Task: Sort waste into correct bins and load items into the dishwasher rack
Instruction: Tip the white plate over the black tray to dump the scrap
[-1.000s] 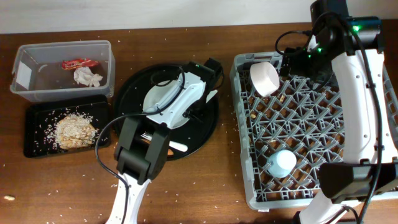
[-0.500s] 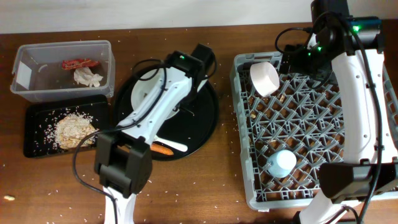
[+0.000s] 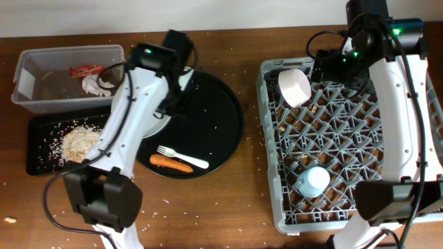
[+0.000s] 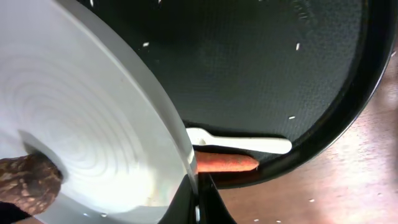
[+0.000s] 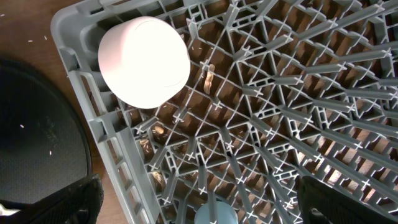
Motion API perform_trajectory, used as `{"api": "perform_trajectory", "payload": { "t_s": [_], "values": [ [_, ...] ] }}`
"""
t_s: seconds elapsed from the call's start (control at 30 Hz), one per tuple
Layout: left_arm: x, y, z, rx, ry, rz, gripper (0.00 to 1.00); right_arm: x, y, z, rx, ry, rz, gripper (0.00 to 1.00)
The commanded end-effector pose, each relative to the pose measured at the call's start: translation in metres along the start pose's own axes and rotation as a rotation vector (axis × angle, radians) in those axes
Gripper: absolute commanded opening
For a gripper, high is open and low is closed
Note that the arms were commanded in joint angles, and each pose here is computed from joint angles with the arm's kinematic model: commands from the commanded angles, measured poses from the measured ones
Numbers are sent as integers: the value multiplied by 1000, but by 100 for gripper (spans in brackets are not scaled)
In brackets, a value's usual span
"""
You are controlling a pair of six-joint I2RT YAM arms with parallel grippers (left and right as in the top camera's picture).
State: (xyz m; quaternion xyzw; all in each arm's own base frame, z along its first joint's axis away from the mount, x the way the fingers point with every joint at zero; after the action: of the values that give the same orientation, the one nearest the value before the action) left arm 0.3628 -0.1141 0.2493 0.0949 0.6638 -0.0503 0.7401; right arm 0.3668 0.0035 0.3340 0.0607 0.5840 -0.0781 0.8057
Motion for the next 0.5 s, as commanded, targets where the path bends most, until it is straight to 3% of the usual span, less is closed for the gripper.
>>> {"api": "perform_trajectory", "payload": {
  "t_s": [0.0,0.2,0.4,0.47],
  "values": [
    [-16,22,-4,-77,-23,-46,0,2,-2,0,-1,5,-4,99],
    [-15,46,-6,-142,0,-172,0,2,-2,-1,-5,9,-5,98],
    [-12,89,-10,-250,-5,-194,0,2,-2,-1,-31,9,-6,98],
    [-13,102,-10,-238,-31,-294,0,2,-3,-1,-32,11,-6,98]
  ]
}}
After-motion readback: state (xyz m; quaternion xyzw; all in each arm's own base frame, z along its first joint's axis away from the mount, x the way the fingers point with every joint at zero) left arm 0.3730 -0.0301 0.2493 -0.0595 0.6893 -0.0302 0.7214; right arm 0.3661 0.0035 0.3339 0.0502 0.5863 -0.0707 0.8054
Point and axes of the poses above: each gripper's point midway between its finger pads, its own x axis out along the fingers, its own y axis along the line the jaws close on, z = x × y, the point moved 8 cm from there along -x, back along the fingers, and after that the axes turned 5 degrees about -x, right-handed, at the moved point
